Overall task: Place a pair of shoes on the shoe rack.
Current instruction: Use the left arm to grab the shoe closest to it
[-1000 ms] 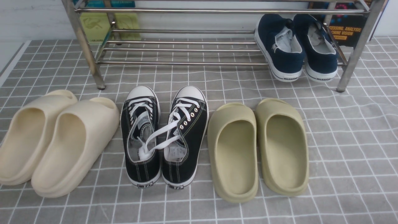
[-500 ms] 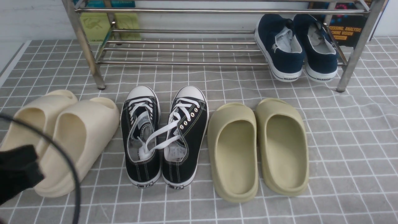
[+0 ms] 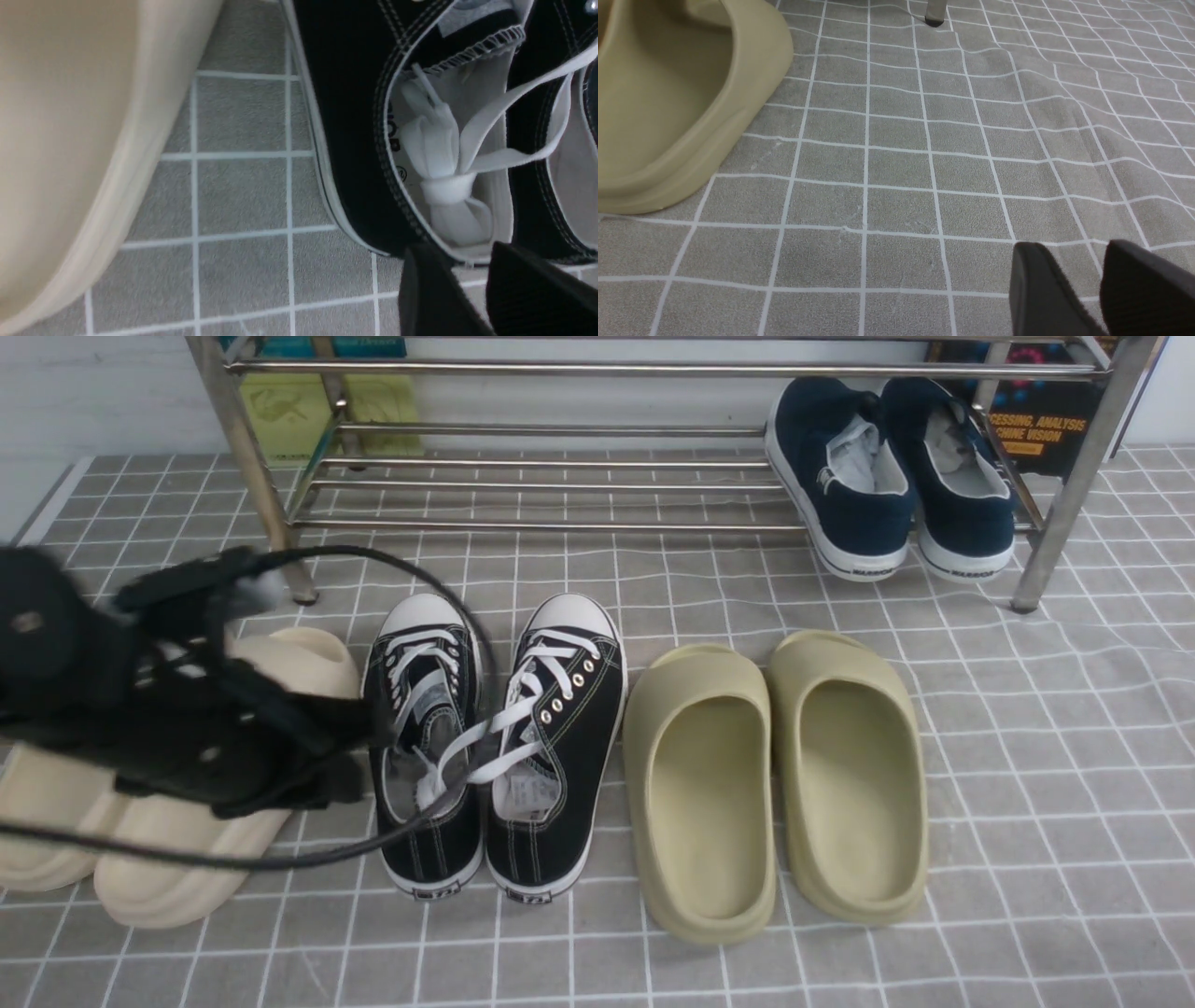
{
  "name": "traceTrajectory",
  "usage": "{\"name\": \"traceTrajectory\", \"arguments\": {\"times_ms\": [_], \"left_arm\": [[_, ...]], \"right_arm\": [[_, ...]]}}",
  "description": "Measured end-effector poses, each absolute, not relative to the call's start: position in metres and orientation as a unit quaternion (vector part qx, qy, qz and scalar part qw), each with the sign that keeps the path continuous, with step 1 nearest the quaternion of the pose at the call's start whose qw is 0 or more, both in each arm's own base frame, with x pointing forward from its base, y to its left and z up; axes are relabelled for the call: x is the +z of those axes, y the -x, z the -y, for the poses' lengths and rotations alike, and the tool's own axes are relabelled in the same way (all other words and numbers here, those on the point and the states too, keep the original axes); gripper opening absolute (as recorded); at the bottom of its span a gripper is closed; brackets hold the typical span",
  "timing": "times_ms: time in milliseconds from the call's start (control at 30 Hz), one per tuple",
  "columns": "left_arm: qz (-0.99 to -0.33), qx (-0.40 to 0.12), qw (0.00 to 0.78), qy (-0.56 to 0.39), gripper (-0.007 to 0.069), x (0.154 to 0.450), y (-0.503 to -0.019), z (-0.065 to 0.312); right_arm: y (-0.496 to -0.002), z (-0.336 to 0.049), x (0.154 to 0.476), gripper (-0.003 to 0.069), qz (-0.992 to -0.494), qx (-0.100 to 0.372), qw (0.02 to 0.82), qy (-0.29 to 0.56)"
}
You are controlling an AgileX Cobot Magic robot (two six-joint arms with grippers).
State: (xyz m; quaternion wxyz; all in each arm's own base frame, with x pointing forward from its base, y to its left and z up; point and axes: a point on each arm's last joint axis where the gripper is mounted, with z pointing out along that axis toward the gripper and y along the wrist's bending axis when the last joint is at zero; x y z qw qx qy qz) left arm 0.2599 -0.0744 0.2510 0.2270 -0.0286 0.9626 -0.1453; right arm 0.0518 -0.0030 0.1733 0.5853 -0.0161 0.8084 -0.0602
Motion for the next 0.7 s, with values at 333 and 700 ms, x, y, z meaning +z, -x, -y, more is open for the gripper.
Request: {"name": "traceTrajectory", "arguments": {"times_ms": [333, 700], "left_arm": [[-0.974, -0.091, 0.198, 0.063, 0.0254, 0.201, -0.32, 0.085], [-0.974, -0.081, 0.207, 0.032, -0.0013, 0.245, -0.318, 0.084]], "right_arm": [[-0.052, 0.003, 0.173, 0.0239, -0.808, -0.06, 0.585, 0.016], [-0.052, 0.003, 0.173, 0.0239, -0.808, -0.06, 0.585, 0.016]]}}
